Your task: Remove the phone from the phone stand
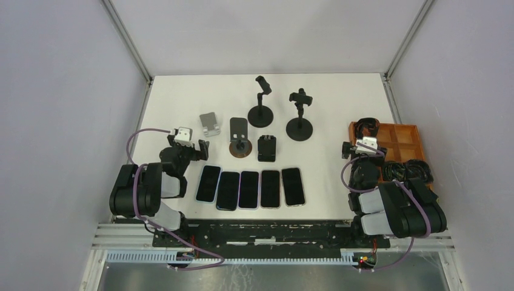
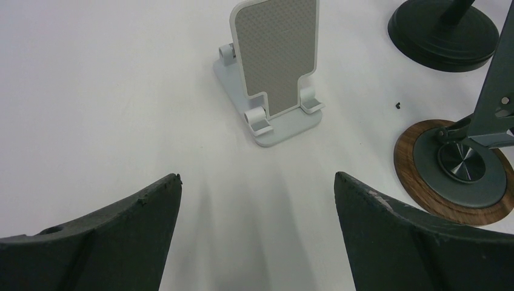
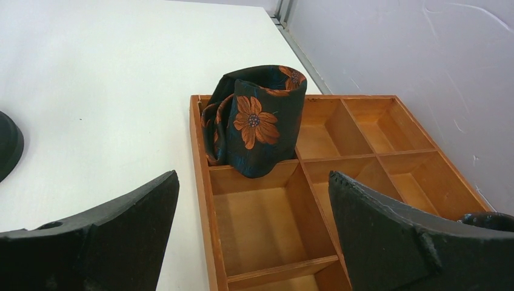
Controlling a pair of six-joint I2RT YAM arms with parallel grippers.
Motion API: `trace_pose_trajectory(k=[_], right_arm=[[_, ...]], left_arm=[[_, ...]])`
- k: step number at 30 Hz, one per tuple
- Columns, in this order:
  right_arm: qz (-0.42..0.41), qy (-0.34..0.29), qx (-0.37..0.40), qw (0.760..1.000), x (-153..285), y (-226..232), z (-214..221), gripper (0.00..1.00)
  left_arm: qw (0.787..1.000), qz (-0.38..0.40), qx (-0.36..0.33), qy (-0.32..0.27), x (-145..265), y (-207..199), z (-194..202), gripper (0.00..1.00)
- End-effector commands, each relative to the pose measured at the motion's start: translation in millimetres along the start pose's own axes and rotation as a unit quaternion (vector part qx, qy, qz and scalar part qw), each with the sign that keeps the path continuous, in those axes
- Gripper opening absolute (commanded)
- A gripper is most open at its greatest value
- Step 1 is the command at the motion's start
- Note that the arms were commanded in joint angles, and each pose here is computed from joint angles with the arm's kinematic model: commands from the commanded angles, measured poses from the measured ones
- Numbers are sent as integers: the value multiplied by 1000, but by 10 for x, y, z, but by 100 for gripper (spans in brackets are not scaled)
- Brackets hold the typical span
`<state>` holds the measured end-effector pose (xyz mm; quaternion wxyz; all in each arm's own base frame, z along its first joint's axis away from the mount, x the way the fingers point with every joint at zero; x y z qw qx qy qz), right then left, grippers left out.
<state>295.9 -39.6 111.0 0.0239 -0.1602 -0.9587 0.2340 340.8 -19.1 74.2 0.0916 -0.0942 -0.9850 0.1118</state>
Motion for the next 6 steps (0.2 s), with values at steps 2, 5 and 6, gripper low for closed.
trace_pose_trajectory(k=[2, 5, 6], right_arm=[[-20, 24, 8, 999, 273, 14, 262, 98], [-18, 24, 8, 1000, 271, 8, 263, 98], [-19, 24, 8, 1000, 271, 10, 260, 98]], left_arm=[[999, -3, 7, -37, -70, -3, -203, 100], [999, -2, 6, -37, -70, -5, -204, 100], [999, -2, 7, -36, -66, -8, -200, 100]])
Point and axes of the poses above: each gripper's point midway between its finger pads, its own x axis back along the fingers, its own y axis along the line the jaws close on, z = x × y, the point moved 2 cm from there along x, back along the fingers, and after that the axes turned 15 degrees about x, right-handed, at the moved point
